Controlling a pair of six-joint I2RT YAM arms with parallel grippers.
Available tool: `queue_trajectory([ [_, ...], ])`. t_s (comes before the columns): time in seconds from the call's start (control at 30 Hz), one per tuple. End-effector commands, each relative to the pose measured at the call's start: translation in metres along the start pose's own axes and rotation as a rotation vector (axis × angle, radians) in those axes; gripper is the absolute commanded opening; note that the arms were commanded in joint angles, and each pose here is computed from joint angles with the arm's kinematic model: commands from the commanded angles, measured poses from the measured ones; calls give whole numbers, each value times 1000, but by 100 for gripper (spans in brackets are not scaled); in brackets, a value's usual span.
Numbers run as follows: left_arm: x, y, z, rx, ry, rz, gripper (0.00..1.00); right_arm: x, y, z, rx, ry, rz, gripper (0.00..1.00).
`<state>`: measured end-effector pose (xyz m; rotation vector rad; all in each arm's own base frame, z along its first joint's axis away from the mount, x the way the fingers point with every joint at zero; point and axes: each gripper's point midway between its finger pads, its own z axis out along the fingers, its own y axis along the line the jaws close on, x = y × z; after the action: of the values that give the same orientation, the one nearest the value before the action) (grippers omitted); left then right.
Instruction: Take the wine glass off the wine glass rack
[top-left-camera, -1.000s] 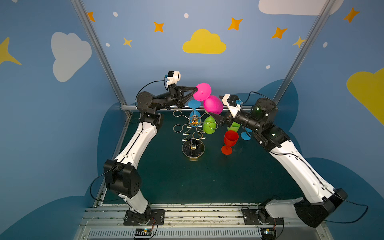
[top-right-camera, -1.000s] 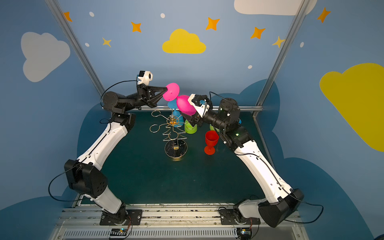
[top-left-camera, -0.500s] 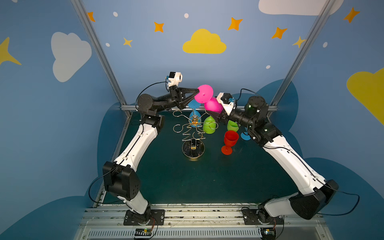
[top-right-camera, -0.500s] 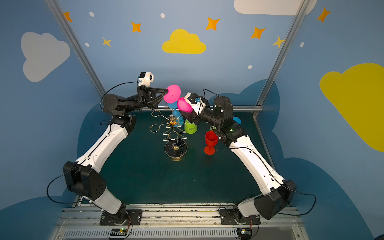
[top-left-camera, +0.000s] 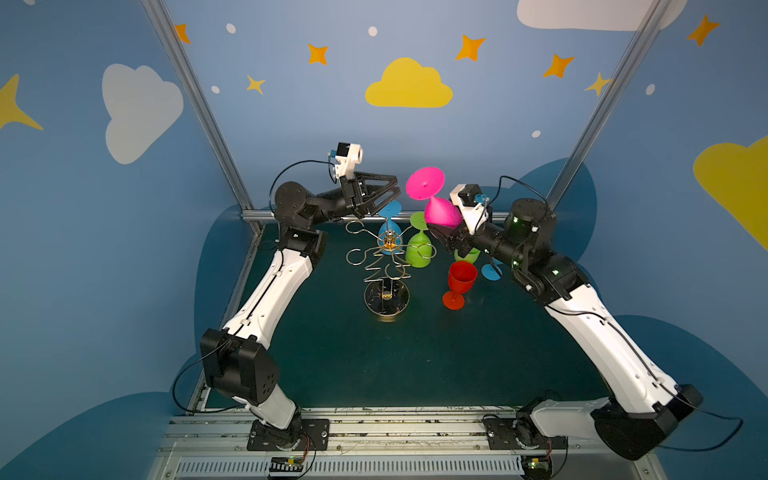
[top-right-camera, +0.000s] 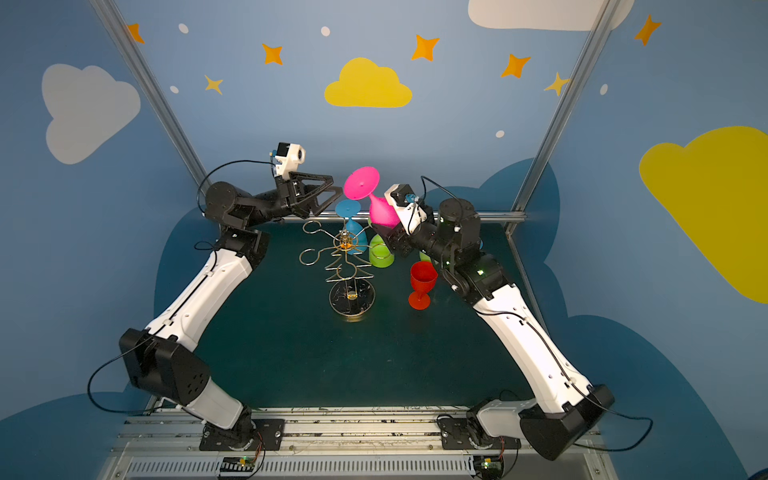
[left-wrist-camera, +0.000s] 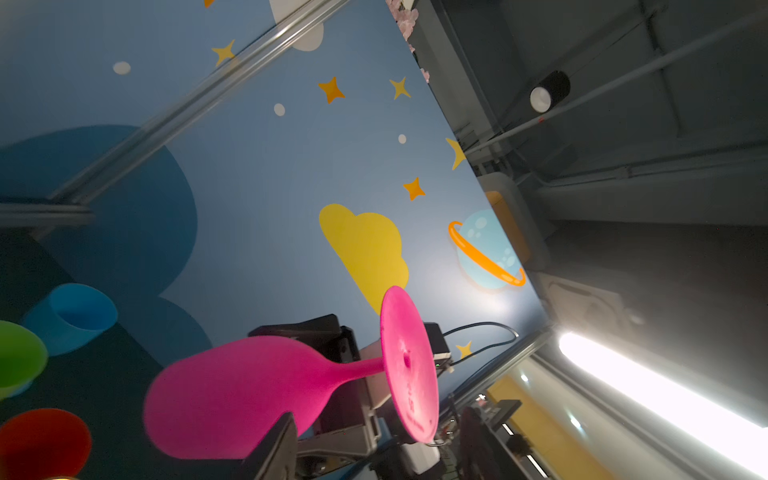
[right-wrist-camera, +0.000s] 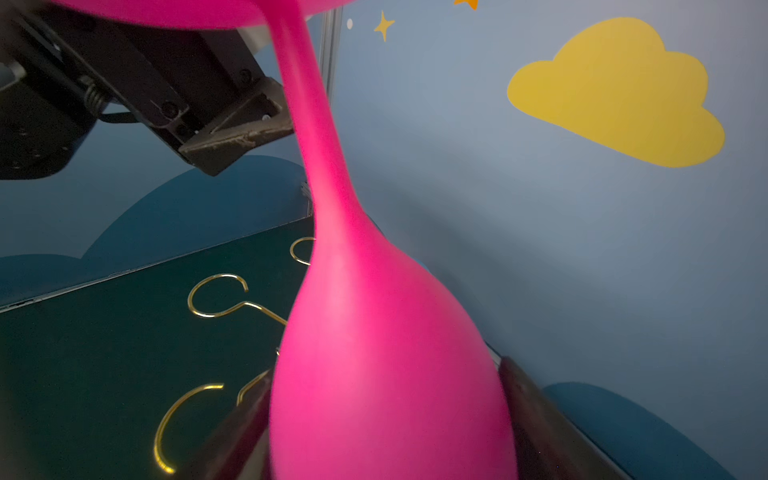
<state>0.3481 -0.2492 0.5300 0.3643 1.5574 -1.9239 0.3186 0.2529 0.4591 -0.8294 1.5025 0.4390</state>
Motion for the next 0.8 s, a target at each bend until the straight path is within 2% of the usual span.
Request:
queue_trajectory([
  [0.0, 4, 1, -9, -137, -11, 319, 64, 12, -7, -28, 75, 102, 101, 33],
  [0.07, 3, 9, -11, -218, -30, 517, 64, 22, -8, -36, 93, 164, 142, 31],
  [0.13, 5, 11, -12, -256, -15, 769, 63, 33, -10, -42, 116, 239, 187, 29],
  [0.2, 4, 17, -12, -299, -13, 969, 61, 40, -9, -46, 121, 295, 220, 26],
  [0.37, 18, 18, -5, -297, 10, 1360, 58, 41, 2, -48, 76, 318, 275, 23],
  [0.43, 25, 19, -1, -291, 32, 1452, 57, 40, 6, -46, 54, 324, 287, 22],
  [0.53, 32, 19, 4, -280, 53, 1515, 55, 38, 12, -40, 21, 331, 301, 21],
  [0.77, 36, 20, 10, -266, 42, 1572, 55, 35, 27, -24, -40, 345, 310, 18],
])
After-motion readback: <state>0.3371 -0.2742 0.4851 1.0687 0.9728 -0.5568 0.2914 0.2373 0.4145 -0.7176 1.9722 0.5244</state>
